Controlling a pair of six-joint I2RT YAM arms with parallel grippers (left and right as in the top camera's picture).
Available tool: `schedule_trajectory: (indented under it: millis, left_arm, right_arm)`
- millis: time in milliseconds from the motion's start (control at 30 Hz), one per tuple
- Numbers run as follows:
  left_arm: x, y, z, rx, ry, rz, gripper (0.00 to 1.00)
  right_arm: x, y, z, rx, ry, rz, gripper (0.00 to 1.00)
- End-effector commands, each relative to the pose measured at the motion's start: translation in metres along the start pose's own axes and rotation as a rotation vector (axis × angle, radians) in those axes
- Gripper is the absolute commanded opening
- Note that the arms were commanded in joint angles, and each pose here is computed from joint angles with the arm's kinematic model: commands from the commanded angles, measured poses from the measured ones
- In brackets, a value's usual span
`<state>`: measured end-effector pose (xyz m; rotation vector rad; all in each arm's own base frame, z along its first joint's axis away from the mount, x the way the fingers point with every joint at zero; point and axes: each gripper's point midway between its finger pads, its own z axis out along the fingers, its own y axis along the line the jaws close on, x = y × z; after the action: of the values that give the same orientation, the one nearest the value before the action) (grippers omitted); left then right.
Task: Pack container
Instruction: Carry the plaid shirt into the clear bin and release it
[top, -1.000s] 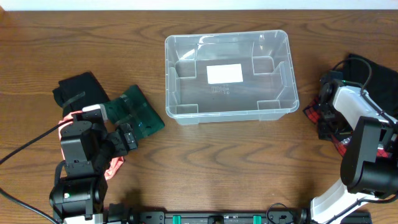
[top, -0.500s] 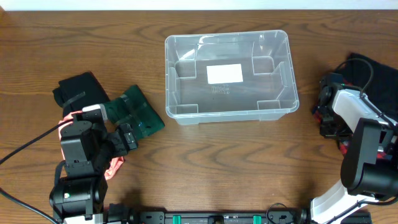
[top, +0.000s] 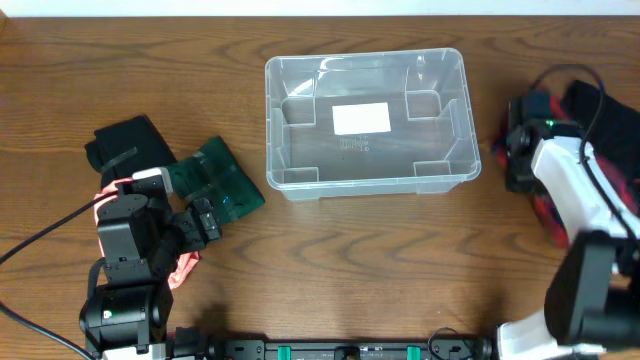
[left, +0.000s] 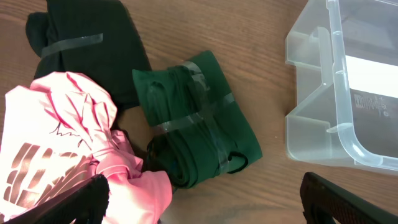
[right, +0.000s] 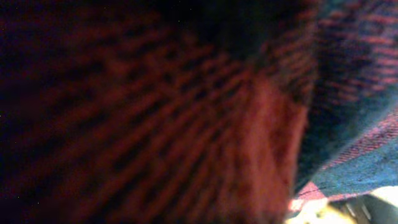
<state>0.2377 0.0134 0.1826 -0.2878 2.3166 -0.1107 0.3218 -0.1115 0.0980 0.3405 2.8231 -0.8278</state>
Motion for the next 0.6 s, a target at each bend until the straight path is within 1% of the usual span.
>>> schedule_trajectory:
  millis: [0, 133, 200, 267, 333, 433, 500, 567]
  left_arm:
    - [-0.007, -0.003, -0.005, 0.007, -0.019, -0.002, 0.98]
    - [-0.007, -0.003, -0.005, 0.007, -0.019, -0.002, 0.98]
    - [-0.007, -0.003, -0.005, 0.007, -0.019, -0.002, 0.98]
    - [-0.007, -0.003, -0.005, 0.007, -0.019, -0.002, 0.98]
    - [-0.007, -0.003, -0.005, 0.007, -0.018, -0.002, 0.98]
    - [-0.005, -0.002, -0.005, 0.006, -0.011, -0.002, 0.98]
    - [-0.004, -0.002, -0.005, 0.005, -0.004, -0.003, 0.98]
    - [-0.002, -0.002, -0.005, 0.003, 0.003, -0.003, 0.98]
  right_arm:
    - [-0.049, -0.021, -0.081, -0.032, -0.261, 0.119, 0.01]
    - [-0.075, -0.025, -0.158, -0.114, -0.475, 0.171, 0.01]
    - [-0.086, -0.014, -0.202, -0.215, -0.594, 0.175, 0.01]
    - [-0.093, 0.007, -0.239, -0.329, -0.699, 0.114, 0.01]
    - [-0.096, 0.035, -0.270, -0.424, -0.793, 0.012, 0.01]
    - [-0.095, 0.079, -0.296, -0.482, -0.876, -0.132, 0.01]
    - [-0.093, 0.104, -0.298, -0.496, -0.880, -0.193, 0.01]
    - [-0.089, 0.135, -0.290, -0.503, -0.850, -0.258, 0.01]
